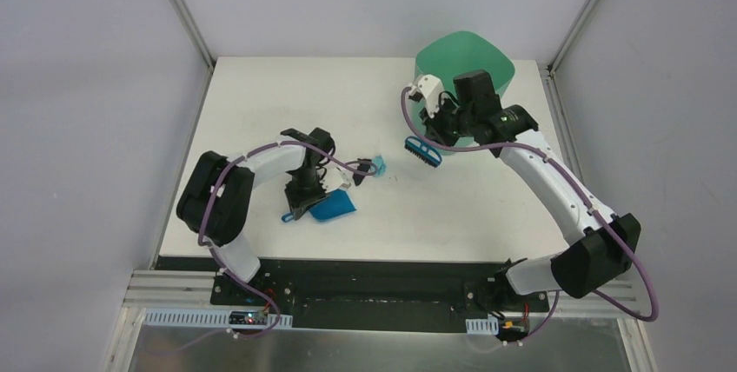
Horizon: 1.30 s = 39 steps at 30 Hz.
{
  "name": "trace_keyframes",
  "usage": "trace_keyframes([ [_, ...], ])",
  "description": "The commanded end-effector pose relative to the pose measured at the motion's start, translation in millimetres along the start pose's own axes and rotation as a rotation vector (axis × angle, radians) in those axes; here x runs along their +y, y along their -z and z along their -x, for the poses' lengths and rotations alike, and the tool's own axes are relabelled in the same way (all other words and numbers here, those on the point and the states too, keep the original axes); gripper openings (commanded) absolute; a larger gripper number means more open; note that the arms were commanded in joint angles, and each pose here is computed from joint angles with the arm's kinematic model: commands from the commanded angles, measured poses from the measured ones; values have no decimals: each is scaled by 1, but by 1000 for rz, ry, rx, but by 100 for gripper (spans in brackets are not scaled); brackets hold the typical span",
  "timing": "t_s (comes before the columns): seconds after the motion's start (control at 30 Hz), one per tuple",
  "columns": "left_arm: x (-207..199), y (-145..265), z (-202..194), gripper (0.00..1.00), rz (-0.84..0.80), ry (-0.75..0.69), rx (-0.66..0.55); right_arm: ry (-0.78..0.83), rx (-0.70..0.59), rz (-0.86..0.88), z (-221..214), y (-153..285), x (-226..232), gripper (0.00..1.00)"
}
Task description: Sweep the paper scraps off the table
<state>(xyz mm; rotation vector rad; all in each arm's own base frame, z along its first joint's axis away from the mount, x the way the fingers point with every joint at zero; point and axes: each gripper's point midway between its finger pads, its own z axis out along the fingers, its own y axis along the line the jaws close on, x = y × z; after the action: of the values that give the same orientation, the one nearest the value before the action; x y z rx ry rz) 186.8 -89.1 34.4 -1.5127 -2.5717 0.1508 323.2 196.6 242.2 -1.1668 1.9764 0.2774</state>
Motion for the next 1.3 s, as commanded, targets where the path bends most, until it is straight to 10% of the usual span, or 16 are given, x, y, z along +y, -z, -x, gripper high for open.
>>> trace_keyframes([
  [0.0, 14, -1, 27, 10, 68, 12, -112, -141, -31, 74, -1, 2, 24, 0],
  [0.37, 11, 7, 22, 31, 160, -70, -246, -305, -67, 146, -2, -29, 36, 0],
  [0.53, -2, 8, 10, 68, 182, -140, -341, -307, -73, 156, -1, -25, 38, 0],
  [1.27, 16, -18, -9, 49, 197, -109, -470, -322, -78, 187, -2, -26, 38, 0],
])
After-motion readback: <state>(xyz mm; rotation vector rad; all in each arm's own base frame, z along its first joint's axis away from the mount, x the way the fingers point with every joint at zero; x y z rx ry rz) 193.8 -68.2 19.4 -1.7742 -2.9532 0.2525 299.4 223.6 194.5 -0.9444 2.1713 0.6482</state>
